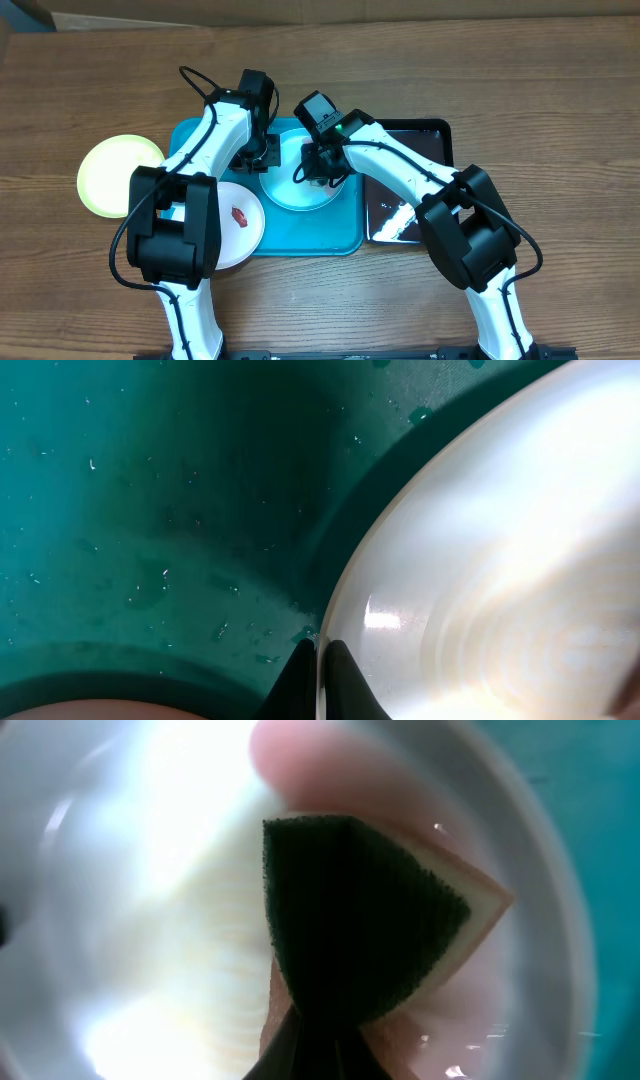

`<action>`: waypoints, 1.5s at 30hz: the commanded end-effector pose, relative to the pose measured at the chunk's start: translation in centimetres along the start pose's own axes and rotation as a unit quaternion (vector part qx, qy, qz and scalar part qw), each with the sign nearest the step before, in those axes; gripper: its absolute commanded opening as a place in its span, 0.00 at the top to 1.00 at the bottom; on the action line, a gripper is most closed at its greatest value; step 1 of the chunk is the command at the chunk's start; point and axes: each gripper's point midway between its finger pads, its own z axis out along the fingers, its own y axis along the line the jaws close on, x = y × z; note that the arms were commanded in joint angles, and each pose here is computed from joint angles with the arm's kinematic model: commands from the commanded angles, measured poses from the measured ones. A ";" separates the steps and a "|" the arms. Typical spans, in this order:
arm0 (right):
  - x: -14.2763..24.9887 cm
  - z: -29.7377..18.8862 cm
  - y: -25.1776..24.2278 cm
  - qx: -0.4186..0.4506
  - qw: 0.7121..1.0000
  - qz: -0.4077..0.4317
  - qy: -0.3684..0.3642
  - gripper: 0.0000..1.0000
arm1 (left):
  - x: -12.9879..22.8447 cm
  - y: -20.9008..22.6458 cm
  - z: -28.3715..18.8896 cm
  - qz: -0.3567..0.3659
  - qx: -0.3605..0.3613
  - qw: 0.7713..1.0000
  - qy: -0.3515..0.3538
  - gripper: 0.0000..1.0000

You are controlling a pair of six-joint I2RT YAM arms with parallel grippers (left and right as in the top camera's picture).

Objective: Clean dirty plates on tray and stack at the side
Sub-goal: 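Scrub the white plate with the sponge in the right gripper, then return the sponge to the black tray and release it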

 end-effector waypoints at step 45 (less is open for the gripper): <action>2.4 -7.5 -17.8 0.202 0.976 0.078 0.037 0.30 | -1.4 -1.3 -1.5 -0.003 0.027 0.999 -0.033 0.76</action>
